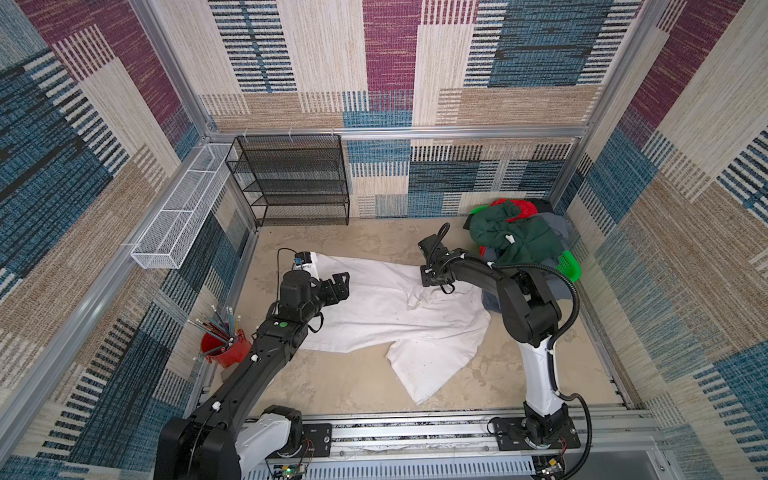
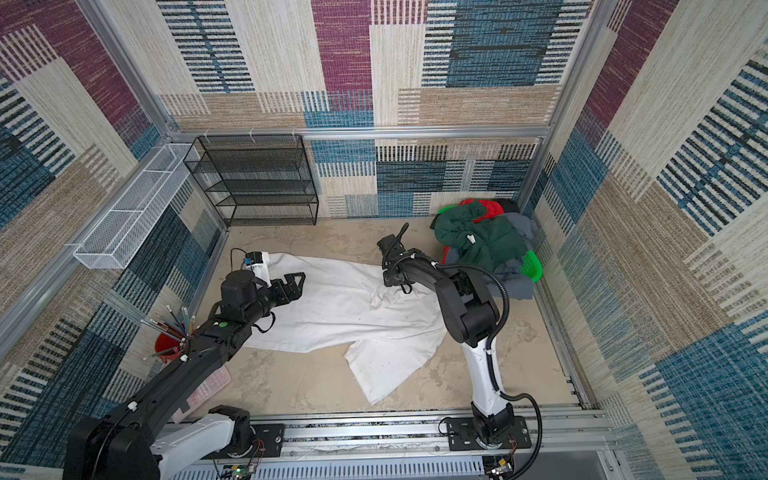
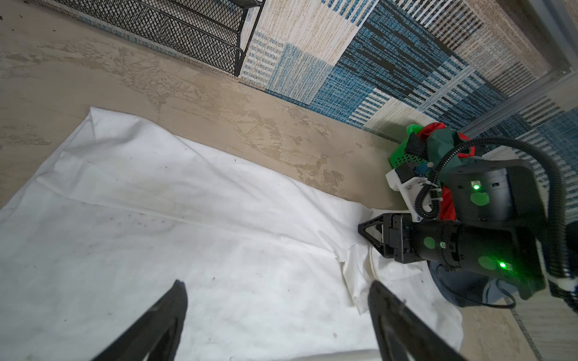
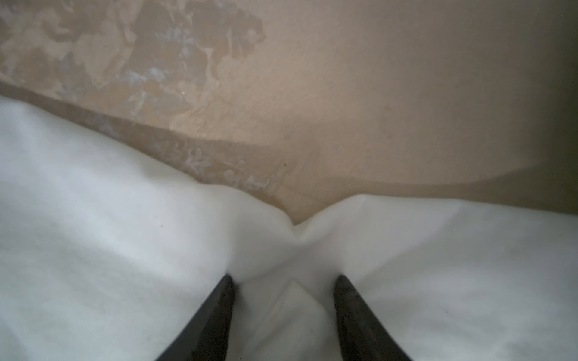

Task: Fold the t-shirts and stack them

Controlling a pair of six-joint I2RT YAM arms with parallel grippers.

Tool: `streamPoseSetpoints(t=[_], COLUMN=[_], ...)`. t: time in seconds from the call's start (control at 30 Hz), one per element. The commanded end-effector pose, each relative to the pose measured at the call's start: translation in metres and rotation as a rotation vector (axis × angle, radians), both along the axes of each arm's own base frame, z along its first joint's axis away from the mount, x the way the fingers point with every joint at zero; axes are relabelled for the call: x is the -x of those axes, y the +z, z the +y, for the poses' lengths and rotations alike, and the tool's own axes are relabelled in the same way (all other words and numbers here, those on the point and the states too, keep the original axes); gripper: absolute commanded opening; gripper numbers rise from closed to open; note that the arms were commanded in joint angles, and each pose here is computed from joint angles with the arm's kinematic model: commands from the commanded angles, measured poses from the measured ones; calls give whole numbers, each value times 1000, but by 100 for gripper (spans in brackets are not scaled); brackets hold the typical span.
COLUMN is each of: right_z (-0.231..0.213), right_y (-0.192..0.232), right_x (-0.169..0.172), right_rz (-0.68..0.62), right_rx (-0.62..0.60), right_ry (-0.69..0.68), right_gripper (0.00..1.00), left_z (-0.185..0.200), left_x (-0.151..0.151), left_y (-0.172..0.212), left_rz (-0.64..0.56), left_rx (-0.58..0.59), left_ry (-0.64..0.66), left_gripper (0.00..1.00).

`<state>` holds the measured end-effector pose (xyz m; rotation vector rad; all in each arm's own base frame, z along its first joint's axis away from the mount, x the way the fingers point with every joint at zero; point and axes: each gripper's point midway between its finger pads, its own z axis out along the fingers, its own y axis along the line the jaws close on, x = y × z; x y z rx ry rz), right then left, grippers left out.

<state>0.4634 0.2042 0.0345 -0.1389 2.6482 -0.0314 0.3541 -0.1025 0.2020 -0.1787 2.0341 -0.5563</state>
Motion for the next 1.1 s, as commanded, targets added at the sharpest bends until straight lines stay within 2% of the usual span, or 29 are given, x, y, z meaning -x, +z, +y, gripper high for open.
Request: streamPoseSetpoints(t=[0.0, 0.37, 0.43, 0.6, 0.67, 0.87, 1.07], right_z=[-3, -7, -7, -9, -9, -15, -19], right_y=[9, 21, 19, 20, 27, 46, 34], right_x=[-3, 8, 10, 17, 22, 40, 69], right_rz=[-26, -46, -43, -39, -49, -102, -83], right_rx=[10, -28, -29, -51, -75, -152, -240], right_ry=[-6, -31, -31, -45, -54, -78, -111], right_gripper=[46, 37, 33, 13, 9, 6, 9], left_z=[1, 4, 5, 5, 5, 4, 5], left_x=[-4, -5, -5, -5, -5, -4, -4], left_y=[5, 2, 0, 1, 1, 2, -1], left_rz=[-13, 0, 3, 5, 6, 5, 12], left_rx=[6, -4, -3, -3, -6, -1, -6], left_ry=[13, 33, 37, 38, 36, 37, 39], left_gripper=[91, 91, 91, 91, 91, 91, 91])
